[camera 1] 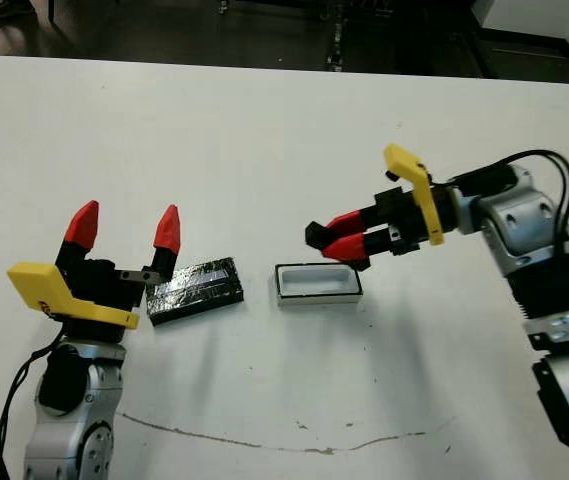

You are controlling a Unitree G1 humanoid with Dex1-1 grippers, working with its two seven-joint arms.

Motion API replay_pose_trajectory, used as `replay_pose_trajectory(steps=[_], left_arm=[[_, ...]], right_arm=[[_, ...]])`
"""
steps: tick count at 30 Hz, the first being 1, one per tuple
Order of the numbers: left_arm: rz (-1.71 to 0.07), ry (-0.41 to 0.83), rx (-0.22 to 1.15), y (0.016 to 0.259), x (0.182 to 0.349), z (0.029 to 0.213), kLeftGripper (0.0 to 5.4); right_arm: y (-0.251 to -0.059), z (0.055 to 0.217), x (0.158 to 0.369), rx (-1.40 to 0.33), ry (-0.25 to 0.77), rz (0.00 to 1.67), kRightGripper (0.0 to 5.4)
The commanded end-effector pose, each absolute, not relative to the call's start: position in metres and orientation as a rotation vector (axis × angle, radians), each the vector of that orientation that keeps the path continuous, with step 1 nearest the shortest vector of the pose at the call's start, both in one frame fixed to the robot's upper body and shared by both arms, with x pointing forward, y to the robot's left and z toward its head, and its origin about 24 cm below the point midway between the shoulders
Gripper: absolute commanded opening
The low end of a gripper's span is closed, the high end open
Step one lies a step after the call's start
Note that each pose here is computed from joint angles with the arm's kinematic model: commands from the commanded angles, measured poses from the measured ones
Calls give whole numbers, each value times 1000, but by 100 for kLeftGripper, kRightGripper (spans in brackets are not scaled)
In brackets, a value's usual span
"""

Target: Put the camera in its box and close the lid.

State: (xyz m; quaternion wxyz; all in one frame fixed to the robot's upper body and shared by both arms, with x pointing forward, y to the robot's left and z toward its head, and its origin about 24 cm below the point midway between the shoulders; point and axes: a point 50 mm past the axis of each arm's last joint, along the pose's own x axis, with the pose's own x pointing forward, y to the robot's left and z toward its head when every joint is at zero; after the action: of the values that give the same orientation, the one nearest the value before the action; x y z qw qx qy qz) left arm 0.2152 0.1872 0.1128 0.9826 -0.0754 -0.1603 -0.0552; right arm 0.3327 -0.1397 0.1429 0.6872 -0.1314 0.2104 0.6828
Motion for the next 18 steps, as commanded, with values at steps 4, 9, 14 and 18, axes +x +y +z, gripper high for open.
replay_pose_trajectory(steps=[4,9,14,18], left_arm=[[-114,-312,-151,187,215,112,540],[-110,-309,-147,187,215,112,540],[-111,-309,-155,187,214,112,540],[-104,-305,-149,188,213,111,540]], right_arm=[[-138,139,332,-297,461,1531,166],[-135,136,331,-300,465,1550,166],[-134,132,331,-316,471,1554,166],[-134,130,330,-320,481,1551,166]])
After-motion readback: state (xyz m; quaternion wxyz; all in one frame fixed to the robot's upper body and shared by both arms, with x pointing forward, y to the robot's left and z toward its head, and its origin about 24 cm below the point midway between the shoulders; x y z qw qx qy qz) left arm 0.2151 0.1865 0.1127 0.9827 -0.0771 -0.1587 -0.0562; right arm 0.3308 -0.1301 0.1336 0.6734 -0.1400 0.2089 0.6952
